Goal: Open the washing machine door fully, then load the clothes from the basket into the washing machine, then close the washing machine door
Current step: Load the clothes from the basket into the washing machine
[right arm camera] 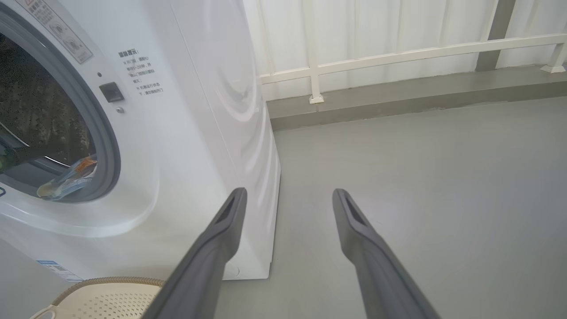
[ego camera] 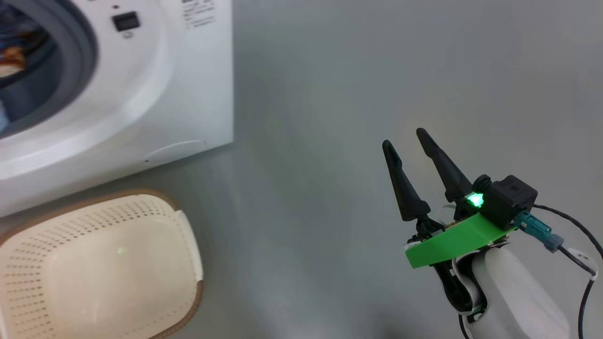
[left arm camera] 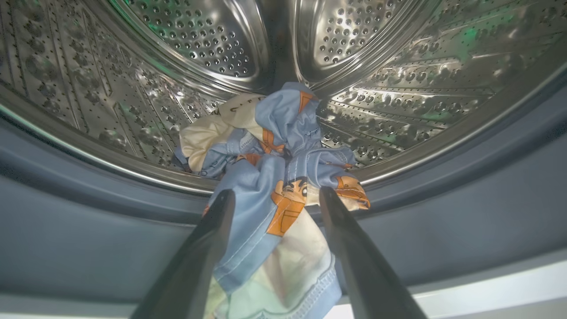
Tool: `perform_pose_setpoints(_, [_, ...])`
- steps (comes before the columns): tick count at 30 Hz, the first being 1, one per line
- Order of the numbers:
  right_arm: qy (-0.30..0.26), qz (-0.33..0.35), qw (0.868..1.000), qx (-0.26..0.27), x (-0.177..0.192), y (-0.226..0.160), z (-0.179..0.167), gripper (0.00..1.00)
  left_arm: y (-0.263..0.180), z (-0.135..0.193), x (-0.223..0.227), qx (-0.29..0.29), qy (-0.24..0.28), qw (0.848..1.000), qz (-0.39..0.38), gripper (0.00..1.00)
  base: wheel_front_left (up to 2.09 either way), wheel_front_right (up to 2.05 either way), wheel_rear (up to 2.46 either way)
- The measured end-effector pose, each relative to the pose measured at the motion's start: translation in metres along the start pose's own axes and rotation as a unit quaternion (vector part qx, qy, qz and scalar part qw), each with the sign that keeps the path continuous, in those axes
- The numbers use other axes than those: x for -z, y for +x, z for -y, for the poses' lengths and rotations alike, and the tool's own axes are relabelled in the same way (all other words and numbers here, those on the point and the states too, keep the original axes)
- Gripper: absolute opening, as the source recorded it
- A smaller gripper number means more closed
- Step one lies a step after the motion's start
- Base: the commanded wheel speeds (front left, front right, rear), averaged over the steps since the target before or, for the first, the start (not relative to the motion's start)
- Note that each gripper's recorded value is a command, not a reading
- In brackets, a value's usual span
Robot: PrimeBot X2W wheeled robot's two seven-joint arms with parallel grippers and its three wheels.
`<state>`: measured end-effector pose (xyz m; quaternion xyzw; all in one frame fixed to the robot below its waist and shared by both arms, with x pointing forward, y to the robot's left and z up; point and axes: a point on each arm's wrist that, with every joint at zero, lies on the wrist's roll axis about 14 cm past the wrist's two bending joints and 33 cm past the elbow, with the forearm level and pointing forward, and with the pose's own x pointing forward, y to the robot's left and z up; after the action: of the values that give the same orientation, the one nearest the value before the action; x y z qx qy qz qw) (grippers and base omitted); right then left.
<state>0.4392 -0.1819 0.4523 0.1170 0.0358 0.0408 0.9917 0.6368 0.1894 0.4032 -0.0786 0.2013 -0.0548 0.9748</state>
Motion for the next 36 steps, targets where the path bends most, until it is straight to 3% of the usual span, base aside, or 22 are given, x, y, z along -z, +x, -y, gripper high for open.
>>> perform_pose_setpoints(12, [-0.003, -0.006, 0.999, 0.034, 0.004, -0.004, 0.019, 1.00, 0.033, 0.002, 0.038, -0.007, 0.029, 0.991, -0.131, 1.00, 0.00, 0.00, 0.00])
perform_pose_setpoints(19, [-0.005, 0.000, 0.999, 0.038, -0.001, -0.006, 0.022, 1.00, 0.033, -0.006, 0.035, -0.035, 0.042, 0.987, -0.154, 1.00, 0.00, 0.00, 0.00])
perform_pose_setpoints(25, [-0.004, 0.002, 0.999, 0.038, -0.003, -0.005, 0.021, 1.00, 0.023, -0.021, 0.053, -0.066, 0.073, 0.971, -0.216, 1.00, 0.00, 0.00, 0.00])
perform_pose_setpoints(31, [-0.004, 0.002, 0.999, 0.039, -0.003, -0.006, 0.022, 1.00, 0.022, -0.023, 0.056, -0.073, 0.069, 0.965, -0.241, 1.00, 0.00, 0.00, 0.00])
perform_pose_setpoints(32, [-0.005, 0.002, 0.999, 0.039, -0.003, -0.006, 0.022, 1.00, 0.022, -0.022, 0.056, -0.072, 0.069, 0.965, -0.241, 0.87, 0.00, 0.00, 0.00])
perform_pose_setpoints(33, [-0.004, 0.002, 0.999, 0.039, -0.003, -0.006, 0.022, 1.00, 0.023, -0.022, 0.055, -0.072, 0.069, 0.965, -0.241, 0.47, 0.00, 0.00, 0.00])
perform_pose_setpoints(34, [-0.005, 0.002, 0.999, 0.039, -0.003, -0.006, 0.022, 1.00, 0.023, -0.022, 0.055, -0.069, 0.070, 0.966, -0.239, 0.16, 0.00, 0.00, 0.00])
perform_pose_setpoints(35, [-0.005, 0.002, 0.999, 0.040, -0.003, -0.006, 0.022, 1.00, 0.023, -0.022, 0.055, -0.069, 0.068, 0.967, -0.237, 0.00, 0.00, 0.00, 0.00])
perform_pose_setpoints(36, [-0.005, 0.002, 0.999, 0.040, -0.002, -0.006, 0.022, 1.00, 0.023, -0.022, 0.056, -0.070, 0.067, 0.966, -0.238, 0.00, 0.00, 0.00, 0.00])
